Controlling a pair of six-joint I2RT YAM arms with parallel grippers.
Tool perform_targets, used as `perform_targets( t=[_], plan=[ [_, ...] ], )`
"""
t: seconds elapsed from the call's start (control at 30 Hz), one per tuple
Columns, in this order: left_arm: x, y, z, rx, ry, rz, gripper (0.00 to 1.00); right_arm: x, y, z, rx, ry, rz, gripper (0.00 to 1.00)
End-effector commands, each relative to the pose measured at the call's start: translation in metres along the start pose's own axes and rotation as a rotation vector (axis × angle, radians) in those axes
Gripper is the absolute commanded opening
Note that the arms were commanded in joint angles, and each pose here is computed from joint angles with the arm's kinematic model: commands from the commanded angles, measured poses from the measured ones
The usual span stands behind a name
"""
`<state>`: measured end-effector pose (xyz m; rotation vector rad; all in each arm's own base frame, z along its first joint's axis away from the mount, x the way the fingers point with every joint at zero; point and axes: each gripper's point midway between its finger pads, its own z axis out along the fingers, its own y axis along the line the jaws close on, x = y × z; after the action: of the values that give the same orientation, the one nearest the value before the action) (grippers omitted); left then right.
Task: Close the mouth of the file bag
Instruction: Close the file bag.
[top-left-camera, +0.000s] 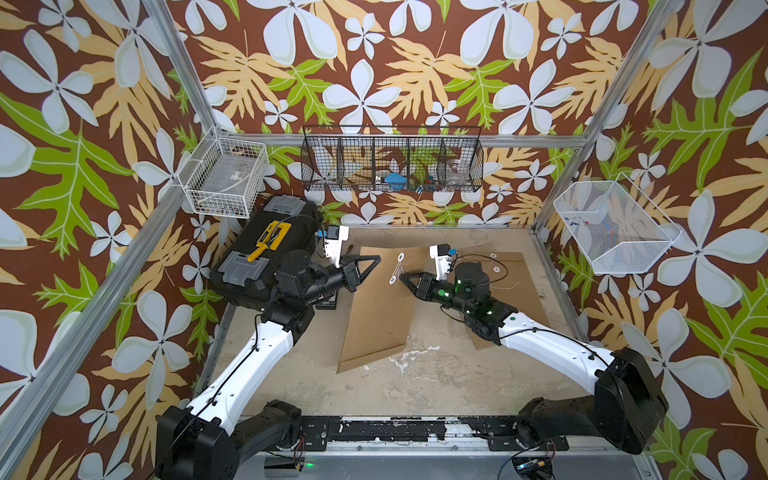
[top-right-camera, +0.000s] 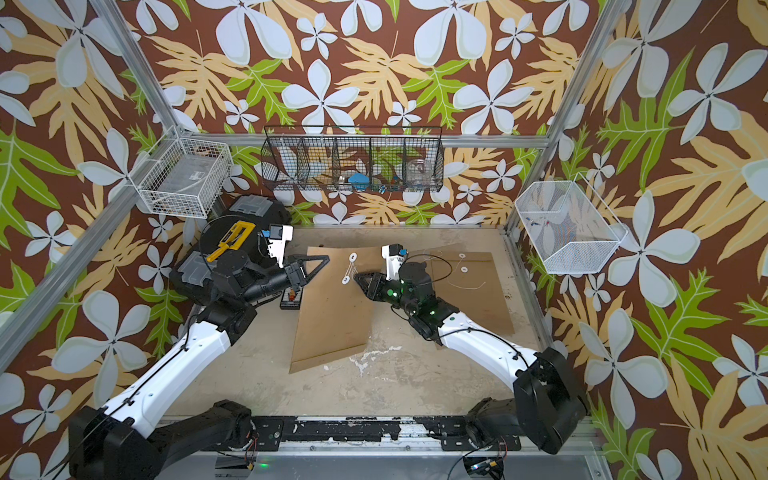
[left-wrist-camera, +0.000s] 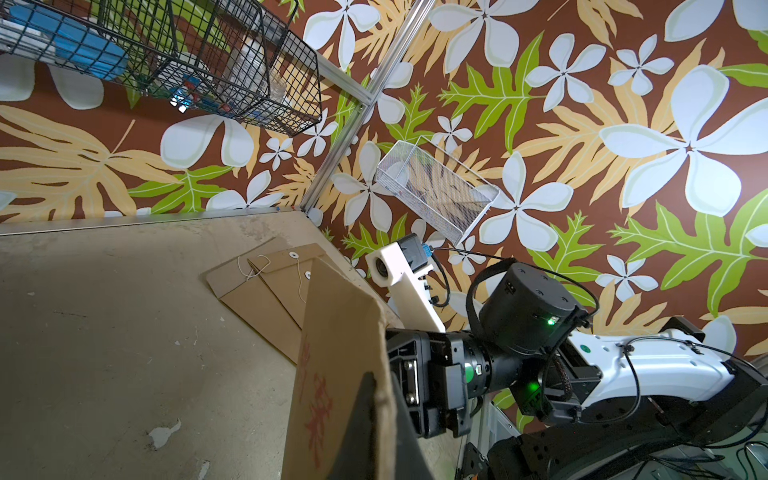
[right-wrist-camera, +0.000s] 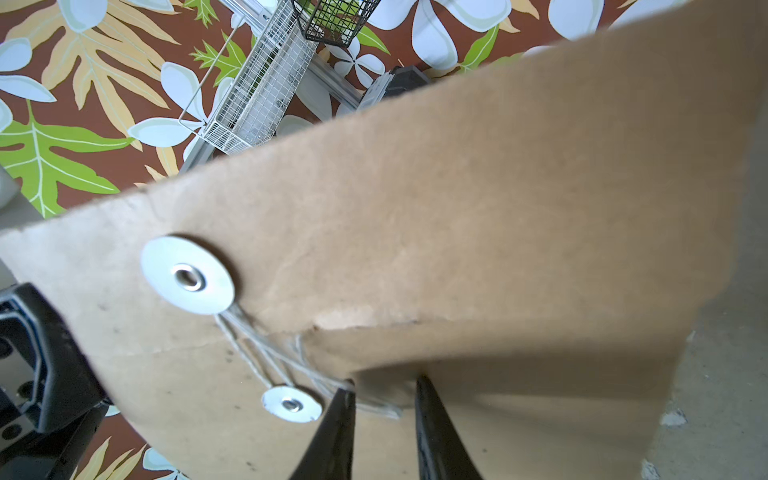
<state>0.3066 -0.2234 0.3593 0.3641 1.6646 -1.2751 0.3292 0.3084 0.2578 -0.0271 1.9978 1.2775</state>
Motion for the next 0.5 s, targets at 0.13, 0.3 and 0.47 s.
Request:
perform_targets(
  t=[0.13, 0.3, 0.47],
  plan=[
    [-0.005, -0.012, 0.003, 0.05, -0.015, 0.021, 0.0, -0.007, 0.005, 0.012, 0.042, -0.051, 0.083, 0.24],
    [-0.005, -0.013, 0.003, 0.05, -0.014, 0.026, 0.0, -0.006, -0.002, 0.019, 0.109, -0.059, 0.101, 0.1],
    [-0.009, -0.015, 0.003, 0.048, -0.015, 0.045, 0.0, 0.0, -0.029, 0.015, 0.26, -0.051, 0.052, 0.05]
  ],
)
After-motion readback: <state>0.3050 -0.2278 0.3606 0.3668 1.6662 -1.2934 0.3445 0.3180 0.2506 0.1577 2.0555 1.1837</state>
